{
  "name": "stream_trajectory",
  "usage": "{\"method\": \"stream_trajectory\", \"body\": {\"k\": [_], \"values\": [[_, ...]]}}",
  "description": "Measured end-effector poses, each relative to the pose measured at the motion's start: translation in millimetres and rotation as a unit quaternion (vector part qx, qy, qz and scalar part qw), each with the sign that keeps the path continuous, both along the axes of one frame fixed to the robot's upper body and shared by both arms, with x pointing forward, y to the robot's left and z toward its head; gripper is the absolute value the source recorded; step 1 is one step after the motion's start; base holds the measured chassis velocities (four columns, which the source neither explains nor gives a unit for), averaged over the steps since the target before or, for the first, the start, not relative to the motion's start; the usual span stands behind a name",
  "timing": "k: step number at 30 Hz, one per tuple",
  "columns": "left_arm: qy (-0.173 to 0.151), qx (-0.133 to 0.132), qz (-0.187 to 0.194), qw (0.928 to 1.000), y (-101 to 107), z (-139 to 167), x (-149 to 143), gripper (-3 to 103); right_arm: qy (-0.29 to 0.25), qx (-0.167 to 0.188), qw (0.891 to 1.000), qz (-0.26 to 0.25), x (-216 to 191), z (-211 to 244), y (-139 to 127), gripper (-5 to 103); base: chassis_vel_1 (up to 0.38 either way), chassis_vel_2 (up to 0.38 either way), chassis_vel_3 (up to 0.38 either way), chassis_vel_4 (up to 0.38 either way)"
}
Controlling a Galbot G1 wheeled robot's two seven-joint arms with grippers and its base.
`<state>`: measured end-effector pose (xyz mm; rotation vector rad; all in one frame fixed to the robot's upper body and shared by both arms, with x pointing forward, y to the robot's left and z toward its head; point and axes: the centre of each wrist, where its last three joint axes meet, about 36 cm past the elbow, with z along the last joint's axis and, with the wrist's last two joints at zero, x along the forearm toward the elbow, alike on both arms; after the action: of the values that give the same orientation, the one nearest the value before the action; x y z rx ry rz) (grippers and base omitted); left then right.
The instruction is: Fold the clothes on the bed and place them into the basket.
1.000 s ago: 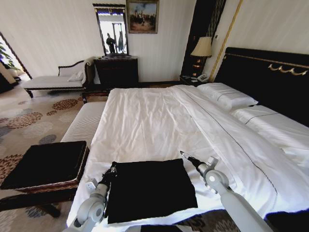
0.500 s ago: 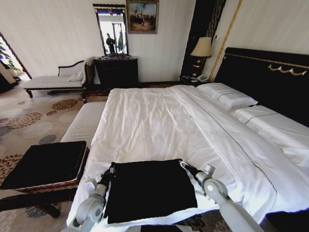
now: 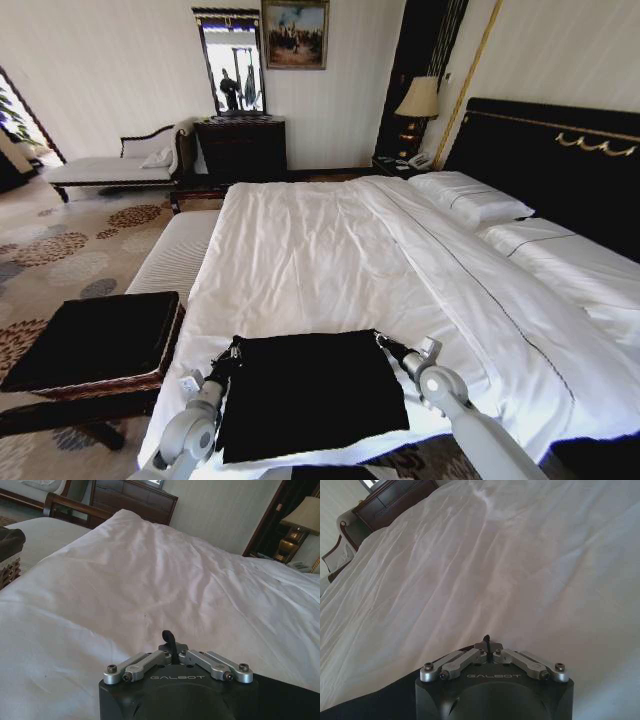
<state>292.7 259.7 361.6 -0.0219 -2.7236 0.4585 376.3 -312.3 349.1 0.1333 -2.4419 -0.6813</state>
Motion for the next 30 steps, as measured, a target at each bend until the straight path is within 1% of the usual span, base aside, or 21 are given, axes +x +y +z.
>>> {"method": "stream_trajectory", "body": {"k": [3, 9, 12, 15, 16, 20, 21, 23, 25, 26, 28, 30], "values": [[-0.003, -0.004, 0.002, 1.0000, 1, 4, 1, 1, -0.004, 0.004, 1.000, 0.003, -1, 4, 2, 0, 0.000, 0.000, 0.000, 0.000], [-0.005, -0.006, 0.003, 1.0000, -1, 6, 1, 1, -0.012, 0.009, 1.000, 0.003, -2, 11, 4, 0, 0.000, 0.000, 0.000, 0.000], [-0.011, -0.009, 0.003, 0.9999, -3, 11, 1, 1, -0.021, 0.012, 1.000, 0.003, -4, 19, 4, 0, 0.000, 0.000, 0.000, 0.000], [-0.032, -0.017, 0.007, 0.9993, -3, 29, 3, 1, -0.042, 0.014, 0.999, 0.002, -7, 38, 5, 0, 0.000, 0.000, 0.000, 0.000], [-0.032, -0.017, 0.007, 0.9993, -3, 29, 3, 1, -0.042, 0.014, 0.999, 0.002, -7, 38, 5, 0, 0.000, 0.000, 0.000, 0.000], [-0.072, -0.029, 0.015, 0.9969, 0, 64, 7, 1, -0.088, 0.017, 0.996, 0.003, -5, 75, 10, 0, 0.000, 0.000, 0.000, 0.000], [-0.072, -0.029, 0.015, 0.9969, 0, 64, 7, 1, -0.088, 0.017, 0.996, 0.003, -5, 75, 10, 0, 0.000, 0.000, 0.000, 0.000], [-0.091, -0.030, 0.015, 0.9953, 2, 78, 8, 1, -0.108, 0.017, 0.994, 0.007, -4, 90, 14, 0, 0.000, 0.000, 0.000, 0.000], [-0.133, -0.029, 0.015, 0.9906, 3, 105, 11, 1, -0.153, 0.011, 0.988, 0.020, 0, 120, 21, 0, 0.000, 0.000, 0.000, 0.000], [-0.133, -0.029, 0.015, 0.9906, 3, 105, 11, 1, -0.153, 0.011, 0.988, 0.020, 0, 120, 21, 0, 0.000, 0.000, 0.000, 0.000], [-0.162, -0.030, 0.016, 0.9863, 2, 122, 16, 1, -0.181, 0.007, 0.983, 0.025, 4, 139, 24, 0, 0.000, 0.000, 0.000, 0.000], [-0.178, -0.028, 0.013, 0.9835, 4, 134, 22, 1, -0.203, 0.010, 0.979, 0.026, 8, 157, 24, 0, 0.000, 0.000, 0.000, 0.000]]}}
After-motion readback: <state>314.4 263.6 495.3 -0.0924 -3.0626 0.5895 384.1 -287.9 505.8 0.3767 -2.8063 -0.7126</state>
